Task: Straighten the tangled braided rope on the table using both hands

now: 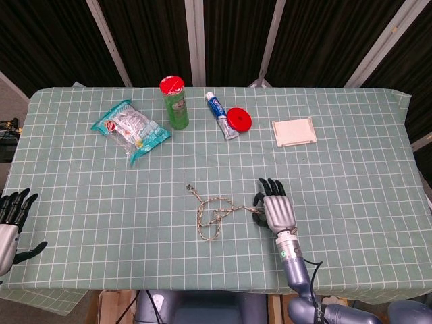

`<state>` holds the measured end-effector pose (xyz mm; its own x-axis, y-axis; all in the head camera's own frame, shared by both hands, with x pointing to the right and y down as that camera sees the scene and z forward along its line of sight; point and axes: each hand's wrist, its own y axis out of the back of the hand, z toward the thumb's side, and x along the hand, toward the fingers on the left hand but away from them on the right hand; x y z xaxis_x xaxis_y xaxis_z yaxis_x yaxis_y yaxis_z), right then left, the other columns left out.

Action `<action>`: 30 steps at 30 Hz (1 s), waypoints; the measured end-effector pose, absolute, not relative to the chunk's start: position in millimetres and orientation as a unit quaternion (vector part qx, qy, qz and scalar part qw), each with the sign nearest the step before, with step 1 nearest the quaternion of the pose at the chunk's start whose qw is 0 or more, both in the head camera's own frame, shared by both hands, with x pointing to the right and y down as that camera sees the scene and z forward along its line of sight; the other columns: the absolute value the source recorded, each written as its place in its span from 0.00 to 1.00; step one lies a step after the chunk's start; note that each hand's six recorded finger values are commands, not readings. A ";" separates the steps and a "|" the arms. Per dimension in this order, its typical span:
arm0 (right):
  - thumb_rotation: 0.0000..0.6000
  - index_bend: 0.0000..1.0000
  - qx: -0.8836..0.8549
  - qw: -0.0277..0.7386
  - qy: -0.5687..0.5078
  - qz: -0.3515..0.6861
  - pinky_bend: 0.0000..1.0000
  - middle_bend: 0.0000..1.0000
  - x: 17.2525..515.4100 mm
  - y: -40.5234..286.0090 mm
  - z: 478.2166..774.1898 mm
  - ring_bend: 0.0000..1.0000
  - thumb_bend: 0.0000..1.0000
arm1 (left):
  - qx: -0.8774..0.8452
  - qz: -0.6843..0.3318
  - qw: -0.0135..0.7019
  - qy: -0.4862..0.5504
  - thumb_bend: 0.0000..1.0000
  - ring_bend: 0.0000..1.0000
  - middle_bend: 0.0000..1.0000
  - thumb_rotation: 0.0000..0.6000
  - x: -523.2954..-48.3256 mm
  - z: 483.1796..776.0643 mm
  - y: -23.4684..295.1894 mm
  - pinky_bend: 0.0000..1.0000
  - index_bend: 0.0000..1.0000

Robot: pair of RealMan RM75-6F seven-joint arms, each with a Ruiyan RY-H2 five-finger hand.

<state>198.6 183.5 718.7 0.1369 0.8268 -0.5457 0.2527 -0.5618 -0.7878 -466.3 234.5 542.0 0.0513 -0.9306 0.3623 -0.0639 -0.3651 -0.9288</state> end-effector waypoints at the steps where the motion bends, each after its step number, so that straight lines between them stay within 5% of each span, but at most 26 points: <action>1: 1.00 0.54 -0.704 0.268 -0.383 0.534 0.00 0.13 198.6 183.8 719.6 0.00 0.36 | -0.611 -0.556 0.390 0.407 0.01 0.00 0.00 1.00 -466.3 542.1 234.5 0.00 0.01; 10: 1.00 0.58 -0.705 0.263 -0.381 0.537 0.00 0.14 197.7 186.7 723.7 0.00 0.46 | -0.612 -0.556 0.389 0.407 0.01 0.00 0.00 1.00 -465.9 542.9 234.4 0.00 0.01; 30: 1.00 0.61 -0.714 0.265 -0.403 0.507 0.00 0.15 197.1 173.6 692.2 0.00 0.48 | -0.645 -0.534 0.384 0.388 0.10 0.00 0.00 1.00 -425.1 549.7 212.6 0.00 0.07</action>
<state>197.1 173.6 692.2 0.1608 0.8445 -0.5108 0.3078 -0.5346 -0.7871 -425.1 212.6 549.7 0.1273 -0.9115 0.3912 -0.0906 -0.4034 -0.9105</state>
